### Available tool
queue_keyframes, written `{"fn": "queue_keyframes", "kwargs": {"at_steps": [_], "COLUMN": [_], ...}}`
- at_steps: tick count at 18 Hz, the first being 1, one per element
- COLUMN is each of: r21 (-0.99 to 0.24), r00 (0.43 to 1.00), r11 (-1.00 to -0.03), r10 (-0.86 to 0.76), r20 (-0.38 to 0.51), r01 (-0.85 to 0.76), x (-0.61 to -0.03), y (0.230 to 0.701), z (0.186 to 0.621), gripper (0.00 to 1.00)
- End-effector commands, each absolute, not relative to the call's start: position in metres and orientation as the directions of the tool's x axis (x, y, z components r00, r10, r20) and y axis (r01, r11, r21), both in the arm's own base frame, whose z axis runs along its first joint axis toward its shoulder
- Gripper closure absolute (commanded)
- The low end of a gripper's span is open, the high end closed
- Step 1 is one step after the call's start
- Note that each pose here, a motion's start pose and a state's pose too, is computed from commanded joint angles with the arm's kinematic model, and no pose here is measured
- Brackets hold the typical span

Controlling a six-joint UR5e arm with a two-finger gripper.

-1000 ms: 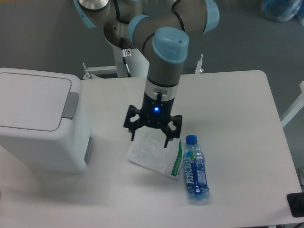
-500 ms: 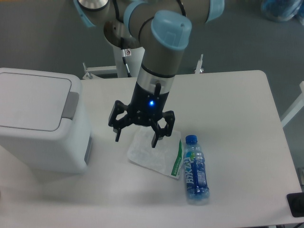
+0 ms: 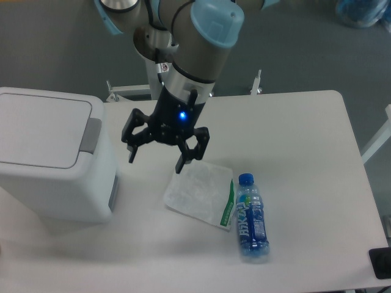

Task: Open the trash can
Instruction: 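Raise the gripper and bring it over the trash can lid edge, then lower the gripper finger onto the lid's grey handle edge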

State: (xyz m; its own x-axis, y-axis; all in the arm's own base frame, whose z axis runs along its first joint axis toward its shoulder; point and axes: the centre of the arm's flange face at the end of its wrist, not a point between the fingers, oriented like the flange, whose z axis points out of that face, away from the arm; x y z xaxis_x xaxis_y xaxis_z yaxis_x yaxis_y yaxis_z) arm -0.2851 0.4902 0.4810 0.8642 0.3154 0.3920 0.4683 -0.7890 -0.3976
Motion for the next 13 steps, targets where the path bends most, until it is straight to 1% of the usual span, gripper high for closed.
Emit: {"fn": "queue_keyframes", "kwargs": {"at_steps": [3,6,10,13], "r21": [-0.401,-0.438,-0.446,-0.430], "r00": [0.865,0.872,0.860,0.856], "r11": [-0.794,-0.788,-0.767,-0.775], "r10": [0.292,0.240,0.261,0.265], "r20": [0.408,0.427,0.439,0.445], "r01": [0.457,0.432,0.461,0.464], "x": [-0.254,-0.229,-0.230,-0.234], "y": [0.476,0.479,0.482,0.486], "z": [0.478,0.498,0.507,0.495], "gripper": [0.00,0.00,0.00,0.00]}}
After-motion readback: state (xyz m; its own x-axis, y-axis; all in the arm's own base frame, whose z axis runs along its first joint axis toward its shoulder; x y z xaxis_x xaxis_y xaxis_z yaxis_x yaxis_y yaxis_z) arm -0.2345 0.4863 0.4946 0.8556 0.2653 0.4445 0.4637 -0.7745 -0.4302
